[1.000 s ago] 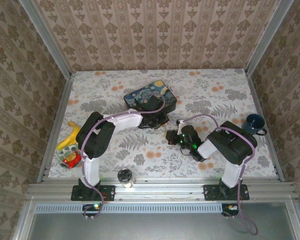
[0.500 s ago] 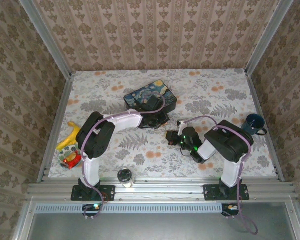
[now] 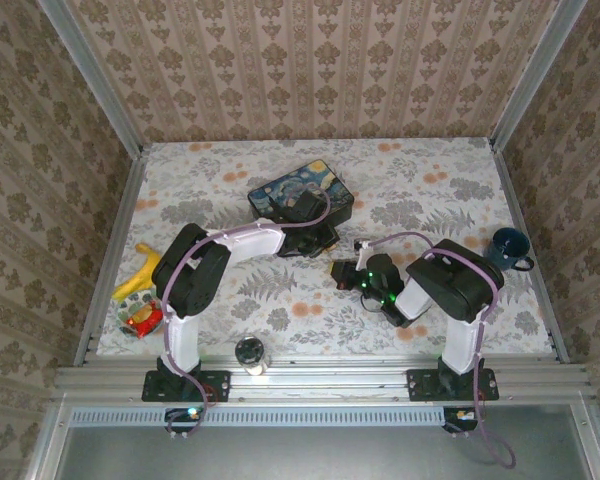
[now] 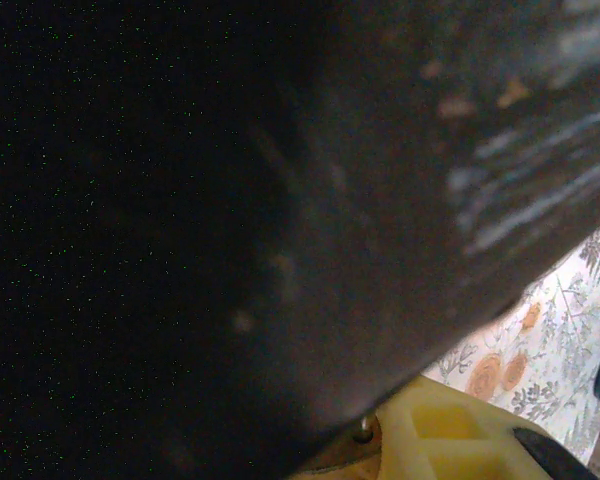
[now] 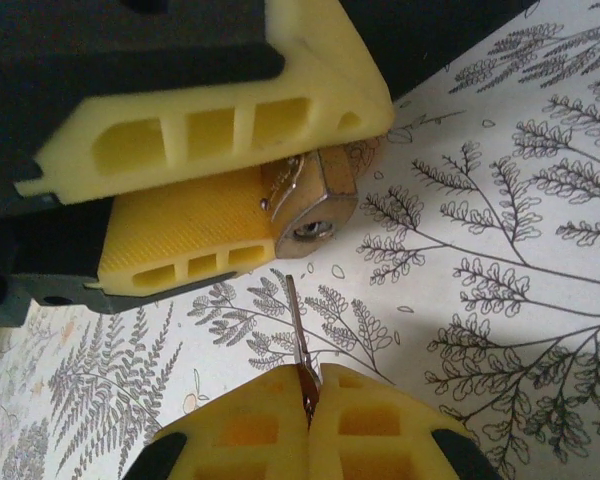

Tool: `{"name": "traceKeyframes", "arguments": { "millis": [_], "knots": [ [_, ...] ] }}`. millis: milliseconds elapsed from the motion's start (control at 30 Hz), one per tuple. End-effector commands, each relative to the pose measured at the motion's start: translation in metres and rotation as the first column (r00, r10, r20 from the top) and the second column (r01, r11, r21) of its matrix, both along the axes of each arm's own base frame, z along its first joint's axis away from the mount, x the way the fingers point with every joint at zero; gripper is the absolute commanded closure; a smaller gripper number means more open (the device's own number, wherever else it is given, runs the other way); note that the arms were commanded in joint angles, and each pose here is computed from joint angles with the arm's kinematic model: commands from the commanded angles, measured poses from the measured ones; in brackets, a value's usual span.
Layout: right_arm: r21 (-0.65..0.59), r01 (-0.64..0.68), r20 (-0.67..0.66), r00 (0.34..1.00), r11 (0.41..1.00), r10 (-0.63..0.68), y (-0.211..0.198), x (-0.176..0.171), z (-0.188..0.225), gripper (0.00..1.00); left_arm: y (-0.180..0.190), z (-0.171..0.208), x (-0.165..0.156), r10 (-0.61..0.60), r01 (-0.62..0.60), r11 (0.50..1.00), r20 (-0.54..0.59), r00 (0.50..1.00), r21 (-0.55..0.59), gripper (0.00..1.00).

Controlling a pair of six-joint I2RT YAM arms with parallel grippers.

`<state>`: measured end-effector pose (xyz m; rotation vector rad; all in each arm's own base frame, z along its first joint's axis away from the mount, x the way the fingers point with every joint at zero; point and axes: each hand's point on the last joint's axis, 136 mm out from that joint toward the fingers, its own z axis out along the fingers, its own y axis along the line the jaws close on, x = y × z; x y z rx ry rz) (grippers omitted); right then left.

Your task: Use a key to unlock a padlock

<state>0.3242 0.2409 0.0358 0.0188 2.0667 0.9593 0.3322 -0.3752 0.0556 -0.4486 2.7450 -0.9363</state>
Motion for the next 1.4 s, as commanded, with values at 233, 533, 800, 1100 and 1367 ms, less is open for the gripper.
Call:
{"name": "traceKeyframes", "arguments": {
  "millis": [233,533,800,1100,1367],
  "knots": [
    [0.030,0.039,0.007,0.999,0.999,-0.040,-0.012,0.003,0.003,1.00,0.006,-0.039,-0.037,0.009,-0.008,1.000,-0.211,0.977,0.005,0.92],
    [0.041,0.043,0.023,0.999,0.998,-0.044,-0.014,0.006,0.010,1.00,0.005,-0.041,-0.037,0.010,-0.009,1.000,-0.219,0.976,0.002,0.92],
    [0.055,0.041,0.031,0.999,0.998,-0.043,-0.013,0.011,0.015,1.00,0.004,-0.043,-0.037,0.006,-0.006,1.000,-0.224,0.975,-0.001,0.92],
    [0.070,0.024,0.032,0.999,0.997,-0.026,-0.007,0.015,0.017,1.00,0.003,-0.046,-0.039,0.000,-0.001,1.000,-0.235,0.972,-0.003,0.92],
    [0.076,0.037,0.029,0.999,0.996,-0.039,-0.007,0.019,0.017,1.00,0.002,-0.045,-0.039,-0.003,0.002,1.000,-0.233,0.973,-0.005,0.92]
  ]
}}
